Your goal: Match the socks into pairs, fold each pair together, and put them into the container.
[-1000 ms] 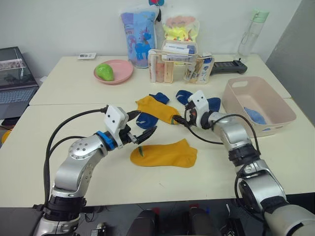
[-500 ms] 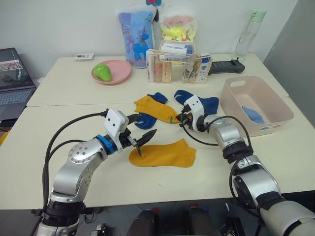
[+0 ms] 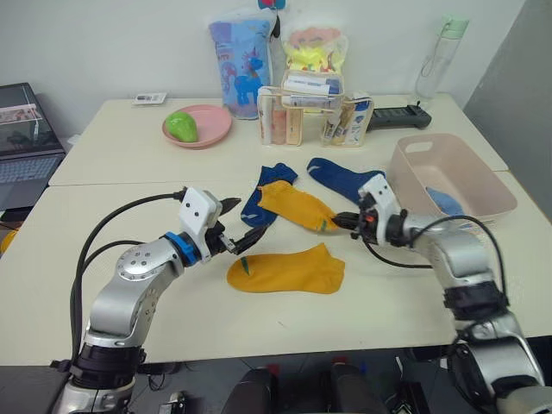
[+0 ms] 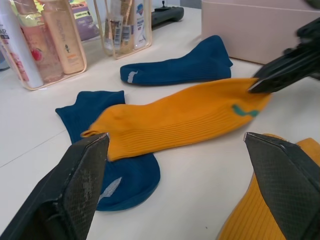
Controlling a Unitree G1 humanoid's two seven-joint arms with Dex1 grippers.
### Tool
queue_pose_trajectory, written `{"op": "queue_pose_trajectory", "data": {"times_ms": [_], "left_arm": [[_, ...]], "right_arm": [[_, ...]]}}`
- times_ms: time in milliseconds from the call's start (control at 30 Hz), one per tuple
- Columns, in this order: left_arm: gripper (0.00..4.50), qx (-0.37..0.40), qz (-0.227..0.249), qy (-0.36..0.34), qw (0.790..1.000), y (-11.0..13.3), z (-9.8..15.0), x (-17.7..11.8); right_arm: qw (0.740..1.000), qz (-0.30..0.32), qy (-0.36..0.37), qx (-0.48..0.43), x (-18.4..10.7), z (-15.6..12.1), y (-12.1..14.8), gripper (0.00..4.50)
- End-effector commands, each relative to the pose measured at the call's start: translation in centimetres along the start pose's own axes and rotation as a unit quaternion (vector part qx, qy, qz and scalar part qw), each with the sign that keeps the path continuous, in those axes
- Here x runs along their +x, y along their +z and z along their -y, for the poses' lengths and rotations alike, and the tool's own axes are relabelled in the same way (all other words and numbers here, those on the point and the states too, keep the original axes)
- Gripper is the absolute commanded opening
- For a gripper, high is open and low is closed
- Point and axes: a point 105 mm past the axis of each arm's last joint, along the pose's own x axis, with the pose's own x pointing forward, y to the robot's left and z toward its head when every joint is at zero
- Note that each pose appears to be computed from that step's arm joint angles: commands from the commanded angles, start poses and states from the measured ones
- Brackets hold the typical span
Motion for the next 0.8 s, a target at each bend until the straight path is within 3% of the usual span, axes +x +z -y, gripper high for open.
{"op": "queue_pose_trajectory", "data": {"times_ms": [33,367,567,800], "left_arm": [[4.5,0.018,0.015,-0.009,1.0,1.1,-0.1,0.4],[4.5,0.04,-0.03,-0.027,0.998,-1.1,-1.0,6.4],[4.5,0.032,-0.05,-0.054,0.997,-2.6,-0.2,10.0],[4.5,0.032,-0.052,-0.08,0.995,-3.0,0.8,11.8]], "right_arm": [[1.0,0.013,0.004,0.0,-2.7,-1.0,1.0,0.03],[0.997,-0.064,-0.006,0.031,-8.2,-2.2,-3.4,0.03],[0.998,-0.047,-0.013,0.039,-7.2,-2.7,-3.2,0.03],[0.998,-0.041,-0.016,0.042,-7.0,-2.7,-3.3,0.03]]}}
